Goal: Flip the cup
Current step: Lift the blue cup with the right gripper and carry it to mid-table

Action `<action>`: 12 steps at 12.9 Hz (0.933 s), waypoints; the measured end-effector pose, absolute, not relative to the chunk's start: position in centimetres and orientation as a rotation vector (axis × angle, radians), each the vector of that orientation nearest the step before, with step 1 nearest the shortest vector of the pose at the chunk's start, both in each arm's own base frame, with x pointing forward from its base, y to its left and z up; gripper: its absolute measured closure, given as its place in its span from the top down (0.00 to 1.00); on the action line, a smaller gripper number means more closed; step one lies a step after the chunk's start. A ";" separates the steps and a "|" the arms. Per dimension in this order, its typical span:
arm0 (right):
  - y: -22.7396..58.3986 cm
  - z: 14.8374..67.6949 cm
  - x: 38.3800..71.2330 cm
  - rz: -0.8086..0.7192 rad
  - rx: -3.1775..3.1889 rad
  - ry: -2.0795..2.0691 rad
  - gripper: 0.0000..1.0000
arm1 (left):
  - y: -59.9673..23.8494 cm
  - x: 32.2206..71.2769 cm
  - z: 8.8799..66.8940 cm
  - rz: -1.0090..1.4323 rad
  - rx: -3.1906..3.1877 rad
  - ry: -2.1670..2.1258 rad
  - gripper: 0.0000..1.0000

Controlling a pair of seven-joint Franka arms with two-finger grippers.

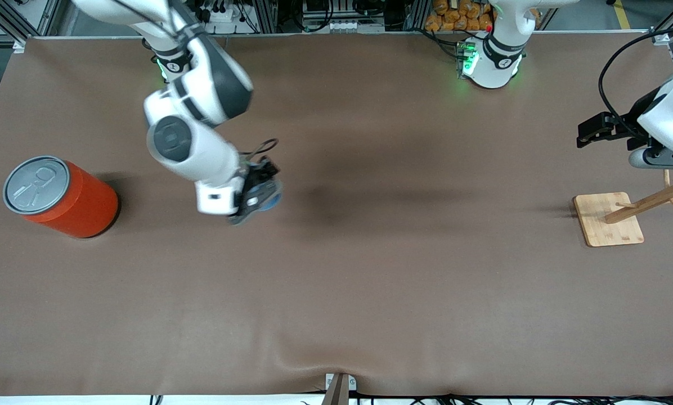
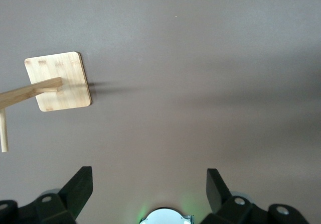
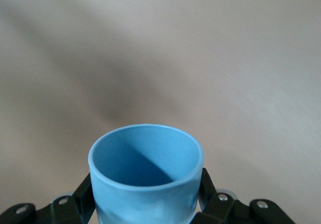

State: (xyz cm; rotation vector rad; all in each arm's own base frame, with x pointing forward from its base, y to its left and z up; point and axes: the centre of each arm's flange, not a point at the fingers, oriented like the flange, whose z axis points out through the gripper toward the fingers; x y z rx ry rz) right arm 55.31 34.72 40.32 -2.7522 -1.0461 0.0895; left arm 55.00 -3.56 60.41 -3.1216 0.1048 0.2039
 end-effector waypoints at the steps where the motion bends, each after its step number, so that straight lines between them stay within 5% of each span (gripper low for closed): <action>1: 36.4 40.3 54.6 0.072 -2.736 -1.083 0.81 | -3.6 55.0 60.4 0.204 -3.122 0.105 1.00; 6: 41.6 40.1 52.7 -0.073 -2.691 -1.246 0.81 | -3.6 55.0 60.4 0.204 -3.122 0.105 1.00; 12: 55.6 33.8 45.0 -0.167 -2.569 -1.868 0.81 | -3.6 55.0 60.3 0.206 -3.121 0.106 1.00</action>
